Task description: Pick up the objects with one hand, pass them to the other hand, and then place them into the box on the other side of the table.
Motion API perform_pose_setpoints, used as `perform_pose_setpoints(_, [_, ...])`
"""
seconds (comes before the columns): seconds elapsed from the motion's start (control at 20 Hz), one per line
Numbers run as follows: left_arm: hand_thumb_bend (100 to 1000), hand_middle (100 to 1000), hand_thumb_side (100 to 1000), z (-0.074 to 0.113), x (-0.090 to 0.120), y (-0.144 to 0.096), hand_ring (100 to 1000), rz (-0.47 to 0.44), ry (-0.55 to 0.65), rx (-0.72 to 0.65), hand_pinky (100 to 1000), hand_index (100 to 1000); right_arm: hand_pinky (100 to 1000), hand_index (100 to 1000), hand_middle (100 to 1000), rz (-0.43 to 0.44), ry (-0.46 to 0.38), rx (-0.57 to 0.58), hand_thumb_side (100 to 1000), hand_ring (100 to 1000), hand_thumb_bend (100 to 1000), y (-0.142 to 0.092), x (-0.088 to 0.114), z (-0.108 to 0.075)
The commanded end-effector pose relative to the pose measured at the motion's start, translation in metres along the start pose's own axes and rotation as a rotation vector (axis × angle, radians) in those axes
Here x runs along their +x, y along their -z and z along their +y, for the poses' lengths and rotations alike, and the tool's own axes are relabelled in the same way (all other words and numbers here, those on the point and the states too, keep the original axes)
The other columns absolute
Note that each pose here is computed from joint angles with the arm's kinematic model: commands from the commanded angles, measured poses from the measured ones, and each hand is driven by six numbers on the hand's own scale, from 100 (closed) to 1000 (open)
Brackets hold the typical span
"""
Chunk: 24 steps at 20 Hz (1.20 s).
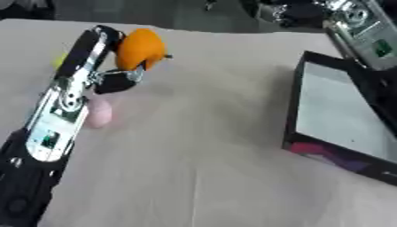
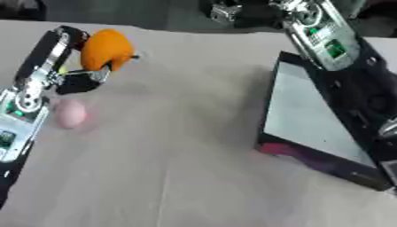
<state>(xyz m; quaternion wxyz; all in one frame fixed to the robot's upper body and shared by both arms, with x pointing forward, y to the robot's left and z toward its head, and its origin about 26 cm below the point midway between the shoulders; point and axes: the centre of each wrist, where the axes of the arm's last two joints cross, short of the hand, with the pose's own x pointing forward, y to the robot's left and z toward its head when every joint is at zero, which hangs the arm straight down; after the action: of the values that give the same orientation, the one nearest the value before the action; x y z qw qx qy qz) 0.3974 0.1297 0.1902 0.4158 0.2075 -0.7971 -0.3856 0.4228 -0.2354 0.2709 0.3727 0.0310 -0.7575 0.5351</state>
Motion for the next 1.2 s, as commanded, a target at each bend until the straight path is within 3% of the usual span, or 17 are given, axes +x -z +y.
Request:
perform_pose_setpoints(0.05, [128,404,100,0.002,0.018,0.005,488,-0.072,-0.017,0.035,730,483,1000,1000,1000,-0.014,-0.046,0.023,600,1000,100,0.007,0.005,-0.004])
perform_pose_setpoints(0.35, [123,402,100,-0.009,0.028,0.008,485,-0.108,-0.035,0.037,730,482,1000,1000,1000,-0.041,-0.071,0.107,628,1000,100,0.018,0.002,0.006])
perform_pose_setpoints(0.7, [119,400,100,-0.014,0.032,0.009,481,-0.129,-0.062,0.031,730,481,1000,1000,1000,-0.044,-0.094,0.155,600,1000,100,0.022,-0.001,0.005])
perform_pose_setpoints(1.2, [111,396,100,-0.022,0.038,0.009,477,-0.159,-0.111,0.018,732,478,1000,1000,987,-0.051,-0.159,0.148,484,1000,100,0.025,-0.008,0.007])
